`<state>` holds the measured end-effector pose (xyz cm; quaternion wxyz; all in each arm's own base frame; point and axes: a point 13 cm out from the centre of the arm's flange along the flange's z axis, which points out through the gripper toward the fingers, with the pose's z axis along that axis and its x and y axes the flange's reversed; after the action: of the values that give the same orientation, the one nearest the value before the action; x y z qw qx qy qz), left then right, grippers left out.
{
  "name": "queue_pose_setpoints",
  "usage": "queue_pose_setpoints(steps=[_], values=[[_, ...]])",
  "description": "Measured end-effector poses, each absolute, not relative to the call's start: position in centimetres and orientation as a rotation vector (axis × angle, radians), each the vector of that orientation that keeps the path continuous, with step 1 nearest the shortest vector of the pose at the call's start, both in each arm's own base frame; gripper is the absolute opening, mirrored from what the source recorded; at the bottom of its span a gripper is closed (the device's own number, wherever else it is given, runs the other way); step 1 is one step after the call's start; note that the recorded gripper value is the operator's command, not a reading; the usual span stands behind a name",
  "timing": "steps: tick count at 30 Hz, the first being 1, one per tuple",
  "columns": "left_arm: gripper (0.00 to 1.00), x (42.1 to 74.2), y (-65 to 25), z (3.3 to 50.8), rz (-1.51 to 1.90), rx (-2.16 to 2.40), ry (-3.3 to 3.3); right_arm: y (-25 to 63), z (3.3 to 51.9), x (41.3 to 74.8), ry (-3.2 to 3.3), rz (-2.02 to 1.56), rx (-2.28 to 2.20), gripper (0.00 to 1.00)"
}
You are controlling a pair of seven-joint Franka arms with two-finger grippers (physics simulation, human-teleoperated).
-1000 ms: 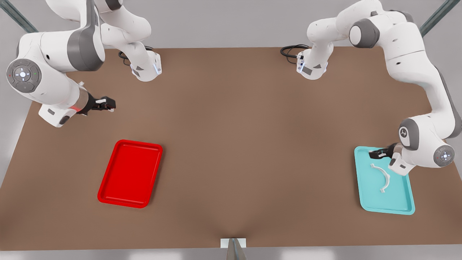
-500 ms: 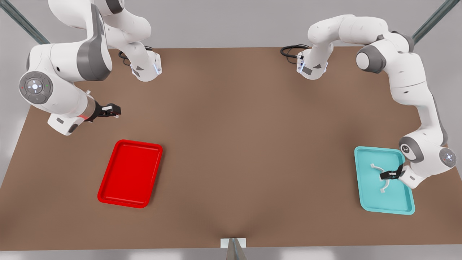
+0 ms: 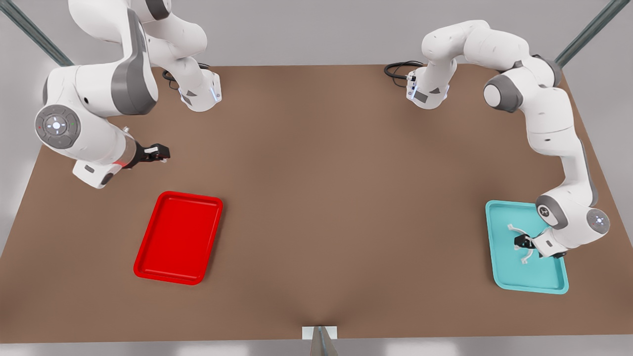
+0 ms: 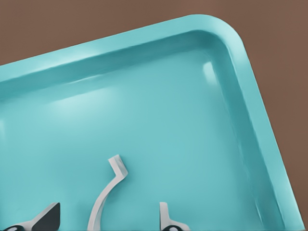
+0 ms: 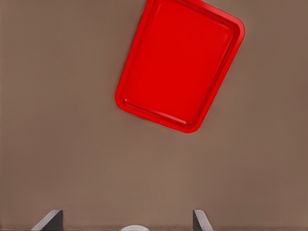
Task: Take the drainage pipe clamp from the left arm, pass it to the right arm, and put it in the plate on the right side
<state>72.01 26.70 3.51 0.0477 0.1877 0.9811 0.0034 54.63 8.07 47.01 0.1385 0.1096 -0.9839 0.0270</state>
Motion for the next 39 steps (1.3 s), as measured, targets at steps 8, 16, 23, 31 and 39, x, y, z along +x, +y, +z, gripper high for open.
queue_pose_setpoints(steps=[8,16,23,31,39], values=[[0.62,72.5,26.6,3.5,0.002,0.652,2.950,8.4,46.6,54.6,-2.836,0.076,0.324,1.00],[0.34,72.5,26.5,3.4,0.007,0.711,2.933,8.4,46.4,54.6,-2.832,0.075,0.324,1.00],[0.21,72.6,26.5,3.6,0.017,0.735,2.927,8.4,46.2,54.7,-2.828,0.076,0.324,1.00],[0.21,73.1,26.5,4.8,0.030,0.756,2.909,8.4,46.2,54.7,-2.828,0.075,0.325,1.00],[0.21,75.8,15.2,17.0,-0.010,0.842,2.896,13.7,44.5,55.6,-2.818,0.065,0.445,1.00]])
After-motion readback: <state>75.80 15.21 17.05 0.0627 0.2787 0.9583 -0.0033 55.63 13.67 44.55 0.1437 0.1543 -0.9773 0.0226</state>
